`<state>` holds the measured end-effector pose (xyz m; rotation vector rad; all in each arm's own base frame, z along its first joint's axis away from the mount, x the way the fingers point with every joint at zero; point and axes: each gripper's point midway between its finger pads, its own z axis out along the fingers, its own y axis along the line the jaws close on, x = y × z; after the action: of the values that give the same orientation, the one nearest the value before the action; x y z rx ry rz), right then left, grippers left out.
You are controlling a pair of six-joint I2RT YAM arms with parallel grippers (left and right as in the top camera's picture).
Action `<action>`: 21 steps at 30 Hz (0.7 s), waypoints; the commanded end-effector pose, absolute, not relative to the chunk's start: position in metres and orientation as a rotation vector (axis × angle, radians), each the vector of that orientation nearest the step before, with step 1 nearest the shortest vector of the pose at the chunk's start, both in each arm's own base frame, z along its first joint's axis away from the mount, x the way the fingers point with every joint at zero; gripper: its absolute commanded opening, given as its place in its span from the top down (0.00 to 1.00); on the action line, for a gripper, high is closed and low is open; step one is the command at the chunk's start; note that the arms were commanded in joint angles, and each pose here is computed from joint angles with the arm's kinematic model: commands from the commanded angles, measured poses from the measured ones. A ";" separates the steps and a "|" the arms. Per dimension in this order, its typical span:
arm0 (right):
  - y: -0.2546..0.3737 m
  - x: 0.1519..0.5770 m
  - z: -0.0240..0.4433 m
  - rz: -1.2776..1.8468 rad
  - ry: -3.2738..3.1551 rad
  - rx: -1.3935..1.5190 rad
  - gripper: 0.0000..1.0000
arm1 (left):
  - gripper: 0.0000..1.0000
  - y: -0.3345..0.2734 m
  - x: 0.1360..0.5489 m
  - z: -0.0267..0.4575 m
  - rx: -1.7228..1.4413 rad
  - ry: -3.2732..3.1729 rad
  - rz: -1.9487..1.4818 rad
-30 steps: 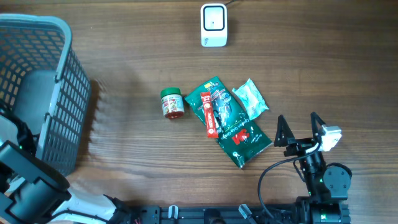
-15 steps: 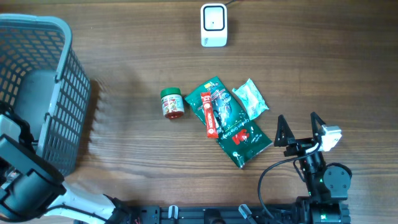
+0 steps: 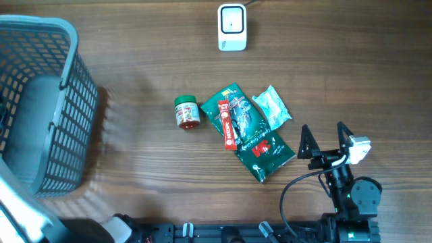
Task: Scan the item barcode
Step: 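Reach the left gripper into the basket and grasp the red Kleenex pack, then carry the Kleenex pack with the left gripper and place it by the jar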
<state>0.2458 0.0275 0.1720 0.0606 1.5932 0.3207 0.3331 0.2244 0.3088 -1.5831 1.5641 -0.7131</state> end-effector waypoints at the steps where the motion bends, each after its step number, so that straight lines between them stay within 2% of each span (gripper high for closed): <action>1: 0.028 0.246 0.174 0.326 1.584 0.061 0.00 | 0.96 0.077 0.348 0.363 -0.842 1.915 -0.967; 2: 0.028 0.246 0.174 0.326 1.584 0.061 0.00 | 0.96 0.011 0.342 0.354 -0.505 2.085 -0.939; 4: 0.028 0.246 0.174 0.326 1.584 0.061 0.00 | 0.96 -0.058 0.327 0.310 -0.215 2.347 -0.802; 7: 0.028 0.246 0.174 0.326 1.584 0.061 0.00 | 0.96 -0.134 0.302 0.225 0.073 2.659 -0.544; 9: 0.028 0.246 0.174 0.326 1.584 0.061 0.00 | 0.96 -0.189 0.283 0.173 0.305 2.773 -0.543; 11: 0.028 0.246 0.174 0.326 1.584 0.061 0.00 | 0.96 -0.223 0.268 0.126 0.382 2.869 -0.532; 12: 0.028 0.246 0.174 0.326 1.584 0.061 0.00 | 0.96 -0.231 0.266 0.101 0.308 2.928 -0.492; 13: 0.028 0.246 0.174 0.326 1.584 0.061 0.00 | 0.88 -0.234 0.271 0.077 0.146 2.976 -0.419; 14: 0.028 0.246 0.174 0.326 1.584 0.061 0.01 | 0.72 -0.231 0.276 0.060 0.013 2.995 -0.338; 15: 0.028 0.246 0.174 0.326 1.584 0.061 0.00 | 0.63 -0.226 0.280 0.051 -0.096 2.994 -0.267; 16: 0.028 0.246 0.174 0.326 1.584 0.061 0.00 | 0.27 -0.216 0.284 0.042 -0.256 2.980 -0.176; 17: 0.028 0.246 0.174 0.326 1.584 0.061 0.00 | 0.00 -0.206 0.290 0.043 -0.363 2.942 -0.120; 20: 0.028 0.246 0.174 0.326 1.584 0.061 0.00 | 0.00 -0.188 0.323 0.096 -0.413 2.771 -0.067; 21: 0.028 0.246 0.174 0.326 1.584 0.061 0.00 | 0.00 -0.180 0.344 0.141 -0.389 2.650 -0.054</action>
<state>0.2458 0.0277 0.1721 0.0600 1.5929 0.3213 0.2886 -0.2000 0.0519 -0.2790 2.9704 -0.0830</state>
